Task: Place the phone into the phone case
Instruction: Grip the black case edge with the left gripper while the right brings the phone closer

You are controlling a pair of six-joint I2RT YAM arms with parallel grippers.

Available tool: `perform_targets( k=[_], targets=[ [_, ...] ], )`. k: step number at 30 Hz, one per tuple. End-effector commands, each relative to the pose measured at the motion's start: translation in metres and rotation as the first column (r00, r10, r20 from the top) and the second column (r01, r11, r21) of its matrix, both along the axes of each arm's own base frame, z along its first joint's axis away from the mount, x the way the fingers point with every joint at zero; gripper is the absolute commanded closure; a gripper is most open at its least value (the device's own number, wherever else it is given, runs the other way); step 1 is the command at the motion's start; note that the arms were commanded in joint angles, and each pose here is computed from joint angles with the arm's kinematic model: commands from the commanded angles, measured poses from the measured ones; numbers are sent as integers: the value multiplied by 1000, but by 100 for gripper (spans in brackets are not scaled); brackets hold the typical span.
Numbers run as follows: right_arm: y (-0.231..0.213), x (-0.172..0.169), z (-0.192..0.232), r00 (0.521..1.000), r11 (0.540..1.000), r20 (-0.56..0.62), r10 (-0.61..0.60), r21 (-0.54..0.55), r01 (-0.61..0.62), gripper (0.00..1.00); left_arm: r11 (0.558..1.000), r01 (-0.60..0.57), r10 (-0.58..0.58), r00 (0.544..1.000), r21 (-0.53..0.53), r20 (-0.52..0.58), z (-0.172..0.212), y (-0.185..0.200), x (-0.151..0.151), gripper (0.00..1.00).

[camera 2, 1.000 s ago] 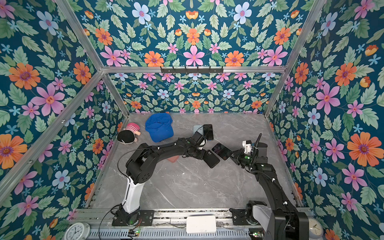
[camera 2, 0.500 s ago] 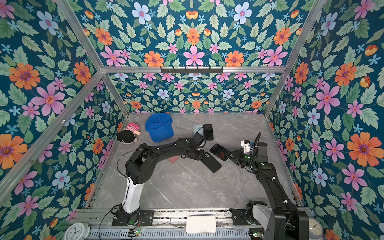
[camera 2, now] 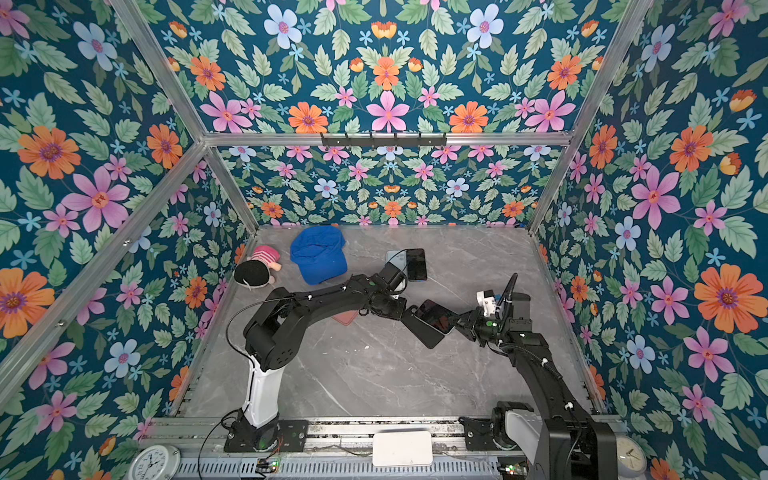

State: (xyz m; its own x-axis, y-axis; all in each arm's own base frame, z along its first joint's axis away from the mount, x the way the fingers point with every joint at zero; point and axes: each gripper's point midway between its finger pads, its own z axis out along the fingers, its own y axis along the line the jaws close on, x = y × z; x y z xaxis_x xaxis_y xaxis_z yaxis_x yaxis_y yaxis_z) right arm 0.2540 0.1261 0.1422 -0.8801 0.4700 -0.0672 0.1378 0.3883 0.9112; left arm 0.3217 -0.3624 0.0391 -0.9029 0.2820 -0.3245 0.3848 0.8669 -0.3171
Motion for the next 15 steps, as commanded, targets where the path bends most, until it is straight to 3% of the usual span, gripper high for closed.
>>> perform_targets(
  k=[1,6,15],
  targets=[
    [6,1,3,999,1000,33,16,16,-16,100,996,-8,6,1000,-85,-14,9,-7,5,64],
    [14,1,-10,1000,1000,21,16,6,-16,100,986,-28,24,999,-165,-24,18,-9,15,56],
    [19,6,-25,1000,1000,6,14,-8,-14,100,976,-46,40,999,-213,-32,24,-8,23,48]
  ],
)
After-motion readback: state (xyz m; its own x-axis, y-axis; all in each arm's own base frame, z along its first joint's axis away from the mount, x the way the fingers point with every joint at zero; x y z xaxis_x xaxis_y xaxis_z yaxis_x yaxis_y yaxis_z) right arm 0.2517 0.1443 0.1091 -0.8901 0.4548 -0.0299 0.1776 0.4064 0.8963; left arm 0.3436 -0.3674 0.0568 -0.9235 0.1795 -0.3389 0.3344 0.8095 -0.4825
